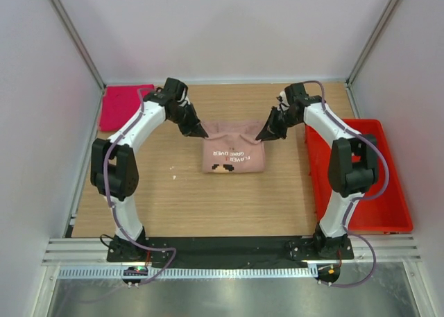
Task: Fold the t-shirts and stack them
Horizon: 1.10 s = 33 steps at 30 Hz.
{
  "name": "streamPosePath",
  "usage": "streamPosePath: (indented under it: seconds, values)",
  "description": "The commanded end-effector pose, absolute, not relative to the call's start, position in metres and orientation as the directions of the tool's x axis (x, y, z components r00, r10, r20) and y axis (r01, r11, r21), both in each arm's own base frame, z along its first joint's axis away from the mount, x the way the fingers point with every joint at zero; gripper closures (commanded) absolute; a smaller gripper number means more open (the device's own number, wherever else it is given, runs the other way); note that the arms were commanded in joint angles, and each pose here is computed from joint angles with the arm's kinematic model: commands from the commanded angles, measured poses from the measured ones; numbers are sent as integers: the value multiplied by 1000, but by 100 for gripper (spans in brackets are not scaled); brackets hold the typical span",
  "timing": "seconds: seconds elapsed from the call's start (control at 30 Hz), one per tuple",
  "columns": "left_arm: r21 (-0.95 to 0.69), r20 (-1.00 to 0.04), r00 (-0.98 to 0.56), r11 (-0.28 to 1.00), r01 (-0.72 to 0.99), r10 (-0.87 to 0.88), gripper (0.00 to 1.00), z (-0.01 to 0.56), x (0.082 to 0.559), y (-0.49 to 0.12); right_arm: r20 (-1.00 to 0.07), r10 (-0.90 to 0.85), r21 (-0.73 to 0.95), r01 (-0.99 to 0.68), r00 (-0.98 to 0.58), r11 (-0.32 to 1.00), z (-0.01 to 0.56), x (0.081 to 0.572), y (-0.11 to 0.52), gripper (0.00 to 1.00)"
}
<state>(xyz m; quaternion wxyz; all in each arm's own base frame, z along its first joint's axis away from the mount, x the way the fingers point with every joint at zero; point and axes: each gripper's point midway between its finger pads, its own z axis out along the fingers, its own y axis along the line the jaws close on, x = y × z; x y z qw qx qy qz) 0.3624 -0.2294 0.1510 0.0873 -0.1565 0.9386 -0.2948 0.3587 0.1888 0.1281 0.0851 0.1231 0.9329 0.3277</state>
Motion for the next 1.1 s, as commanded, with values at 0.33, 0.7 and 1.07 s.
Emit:
streamPosePath:
  seconds: [0.33,0.7,1.07]
  values:
    - [-706,-110,-924,684,-186,-365,99,144,468,-241,-92,326,715,165,-941,680,123,465,195,98]
    - [-658,-220,-851,717,-232,-477,64,139,536,-191,-174,347,650,157,-922,743,99,533,161,55]
    - [-779,-159,-900,612,-139,-407,69,157,485,-238,-235,287,699,44,-928,714,132,482,182,58]
